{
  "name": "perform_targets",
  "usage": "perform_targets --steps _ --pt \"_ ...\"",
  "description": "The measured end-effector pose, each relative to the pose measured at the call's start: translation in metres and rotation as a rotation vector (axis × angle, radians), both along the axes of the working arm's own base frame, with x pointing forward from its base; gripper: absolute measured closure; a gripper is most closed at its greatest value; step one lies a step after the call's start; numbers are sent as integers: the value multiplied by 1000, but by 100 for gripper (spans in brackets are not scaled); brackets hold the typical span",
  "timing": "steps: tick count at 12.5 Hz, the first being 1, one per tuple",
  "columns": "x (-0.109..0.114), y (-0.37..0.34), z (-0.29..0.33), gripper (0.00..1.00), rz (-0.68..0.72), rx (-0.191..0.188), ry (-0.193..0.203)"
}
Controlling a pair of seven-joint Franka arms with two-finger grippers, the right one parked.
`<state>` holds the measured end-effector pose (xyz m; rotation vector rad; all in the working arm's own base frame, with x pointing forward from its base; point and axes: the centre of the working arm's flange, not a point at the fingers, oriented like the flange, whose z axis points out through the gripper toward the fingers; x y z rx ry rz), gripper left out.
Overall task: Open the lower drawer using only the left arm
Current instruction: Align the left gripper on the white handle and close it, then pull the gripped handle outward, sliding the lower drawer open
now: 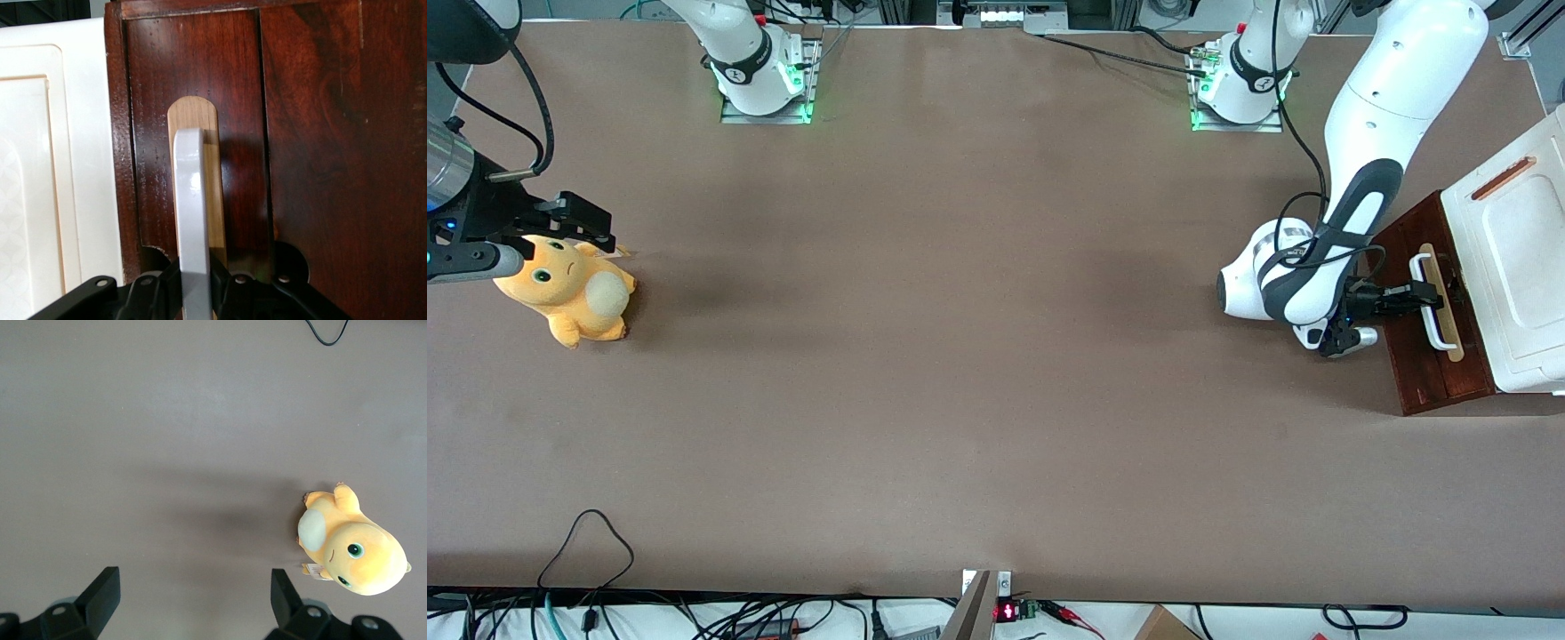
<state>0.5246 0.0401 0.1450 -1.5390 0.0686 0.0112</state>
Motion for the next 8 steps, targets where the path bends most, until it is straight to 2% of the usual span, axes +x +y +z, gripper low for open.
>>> perform_targets --steps 8 --pt "0 -3 0 90 -4 -1 0"
